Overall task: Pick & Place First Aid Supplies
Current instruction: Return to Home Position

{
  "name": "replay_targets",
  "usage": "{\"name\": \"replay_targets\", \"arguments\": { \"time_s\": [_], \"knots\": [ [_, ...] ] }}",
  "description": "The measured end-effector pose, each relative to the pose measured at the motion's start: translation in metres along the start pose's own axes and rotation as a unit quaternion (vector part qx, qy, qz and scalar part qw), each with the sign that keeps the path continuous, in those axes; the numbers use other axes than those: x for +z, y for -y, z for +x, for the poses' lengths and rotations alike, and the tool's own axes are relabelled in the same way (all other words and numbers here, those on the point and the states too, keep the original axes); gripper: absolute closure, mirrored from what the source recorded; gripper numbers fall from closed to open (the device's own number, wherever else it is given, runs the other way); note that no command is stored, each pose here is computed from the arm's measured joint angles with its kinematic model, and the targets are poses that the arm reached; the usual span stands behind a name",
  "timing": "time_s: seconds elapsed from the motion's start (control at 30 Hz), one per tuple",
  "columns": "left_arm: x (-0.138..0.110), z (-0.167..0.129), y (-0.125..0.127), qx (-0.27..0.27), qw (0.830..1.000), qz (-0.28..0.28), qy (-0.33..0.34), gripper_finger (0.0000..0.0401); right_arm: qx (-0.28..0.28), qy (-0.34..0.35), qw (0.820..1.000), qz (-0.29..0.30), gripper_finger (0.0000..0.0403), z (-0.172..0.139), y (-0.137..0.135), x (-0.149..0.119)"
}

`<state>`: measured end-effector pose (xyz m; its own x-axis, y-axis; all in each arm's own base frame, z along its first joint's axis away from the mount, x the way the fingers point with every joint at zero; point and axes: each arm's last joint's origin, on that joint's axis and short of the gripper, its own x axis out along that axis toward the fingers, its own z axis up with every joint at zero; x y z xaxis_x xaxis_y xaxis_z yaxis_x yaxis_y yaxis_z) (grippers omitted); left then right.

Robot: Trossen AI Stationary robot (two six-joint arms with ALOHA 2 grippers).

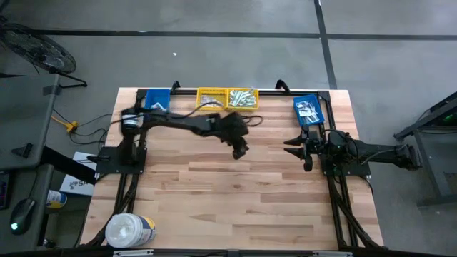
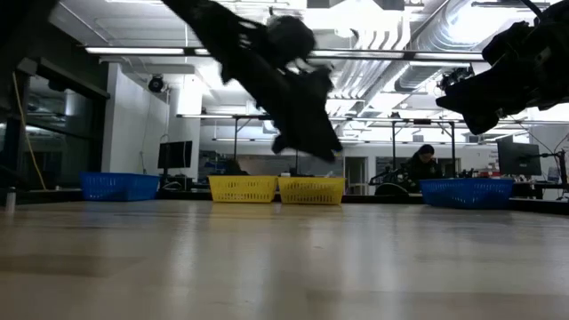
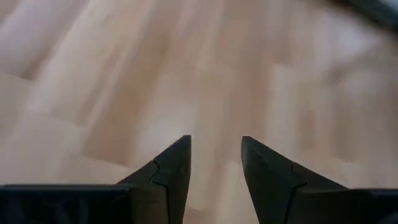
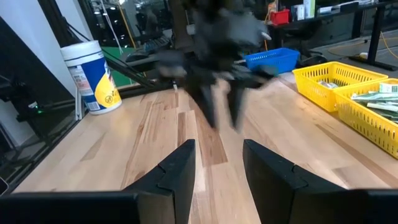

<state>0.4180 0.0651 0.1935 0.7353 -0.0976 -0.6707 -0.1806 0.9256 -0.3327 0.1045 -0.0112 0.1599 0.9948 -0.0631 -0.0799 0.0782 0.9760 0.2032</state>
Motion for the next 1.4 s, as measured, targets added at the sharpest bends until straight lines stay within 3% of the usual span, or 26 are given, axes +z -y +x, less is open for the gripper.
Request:
{"name": "replay_targets", "arguments": {
  "time_s": [0.13,0.3,0.5,0.8,0.97,1.07,1.4],
  "knots": [
    [-0.02,-0.043,0.016,-0.051,0.996,-0.042,0.06,0.0261,0.0,0.0,1.0,0.0,0.0274,0.0,0.0,0.0],
    [-0.05,-0.093,0.032,-0.041,0.986,-0.063,0.147,0.0261,0.0,0.0,1.0,0.0,0.0274,0.0,0.0,0.0],
    [-0.096,-0.126,0.026,-0.055,0.976,-0.076,0.198,0.0261,0.0,0.0,1.0,0.0,0.0274,0.0,0.0,0.0],
    [-0.169,-0.145,0.005,-0.08,0.963,-0.064,0.249,0.0261,0.0,0.0,1.0,0.0,0.0274,0.0,0.0,0.0],
    [-0.194,-0.151,-0.002,-0.096,0.956,-0.056,0.27,0.0261,0.0,0.0,1.0,0.0,0.0274,0.0,0.0,0.0],
    [-0.209,-0.154,-0.006,-0.101,0.952,-0.022,0.287,0.0261,0.0,0.0,1.0,0.0,0.0274,0.0,0.0,0.0],
    [-0.221,-0.162,-0.009,-0.106,0.943,0.003,0.314,0.0261,0.0,0.0,1.0,0.0,0.0274,0.0,0.0,0.0]
  ]
}}
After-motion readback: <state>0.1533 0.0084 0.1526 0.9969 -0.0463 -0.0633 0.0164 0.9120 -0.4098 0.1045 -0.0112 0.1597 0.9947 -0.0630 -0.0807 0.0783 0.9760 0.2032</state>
